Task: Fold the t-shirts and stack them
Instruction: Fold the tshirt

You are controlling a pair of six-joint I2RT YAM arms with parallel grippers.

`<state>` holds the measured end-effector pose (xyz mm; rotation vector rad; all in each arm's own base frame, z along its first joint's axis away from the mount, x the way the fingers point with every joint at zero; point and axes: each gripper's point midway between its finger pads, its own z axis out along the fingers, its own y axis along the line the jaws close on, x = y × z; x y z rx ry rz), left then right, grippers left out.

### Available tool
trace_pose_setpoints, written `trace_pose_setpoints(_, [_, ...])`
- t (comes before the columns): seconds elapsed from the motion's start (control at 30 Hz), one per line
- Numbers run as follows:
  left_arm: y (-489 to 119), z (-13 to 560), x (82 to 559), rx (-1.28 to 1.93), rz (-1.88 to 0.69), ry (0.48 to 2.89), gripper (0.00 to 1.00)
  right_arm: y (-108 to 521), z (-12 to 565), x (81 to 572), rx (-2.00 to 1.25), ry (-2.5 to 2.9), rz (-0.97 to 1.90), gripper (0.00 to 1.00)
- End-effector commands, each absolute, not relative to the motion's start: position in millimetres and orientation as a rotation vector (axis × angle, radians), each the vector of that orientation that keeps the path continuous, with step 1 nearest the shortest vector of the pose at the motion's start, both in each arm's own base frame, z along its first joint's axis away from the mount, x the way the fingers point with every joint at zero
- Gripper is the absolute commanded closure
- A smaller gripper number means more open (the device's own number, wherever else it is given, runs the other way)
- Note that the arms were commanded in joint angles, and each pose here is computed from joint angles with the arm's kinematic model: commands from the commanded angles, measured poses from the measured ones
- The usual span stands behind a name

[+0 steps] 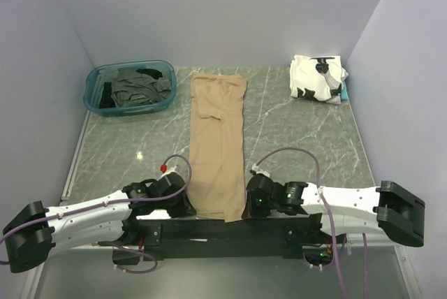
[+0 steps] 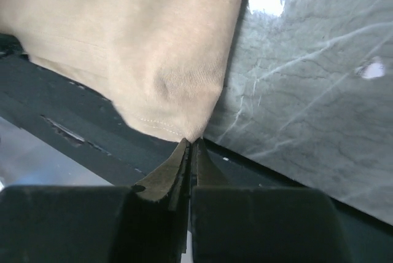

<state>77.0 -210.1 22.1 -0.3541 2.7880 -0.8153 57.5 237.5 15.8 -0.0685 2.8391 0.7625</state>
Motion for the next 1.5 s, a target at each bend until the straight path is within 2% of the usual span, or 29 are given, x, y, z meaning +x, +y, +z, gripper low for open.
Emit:
trace_pose_setpoints(0.0, [-220,46,88,-0.326,-0.871,2.716,0.99,242,44,78,-0.066,2.725,0.754,1.0])
trace_pose_setpoints(0.13, [-234,77,103,-0.303,-0.937,2.627,0.99,240,67,92,-0.061,2.66,0.75,1.0])
trace_pose_setpoints(0.33, [-244,110,142,-0.282,-0.871,2.524,0.99,249,96,121,-0.097,2.576,0.766,1.0])
trace_pose_setpoints(0.73, [-241,152,238,-0.34,-0.772,2.368,0.99,254,146,221,-0.083,2.424,0.667,1.0])
trace_pose_setpoints(1.0, [-233,162,295,-0.35,-0.744,2.348,0.99,261,166,278,-0.065,2.399,0.652,1.0])
trace_pose_setpoints(1.47, [-222,145,366,-0.378,-0.729,2.378,0.99,252,151,359,-0.047,2.417,0.472,1.0])
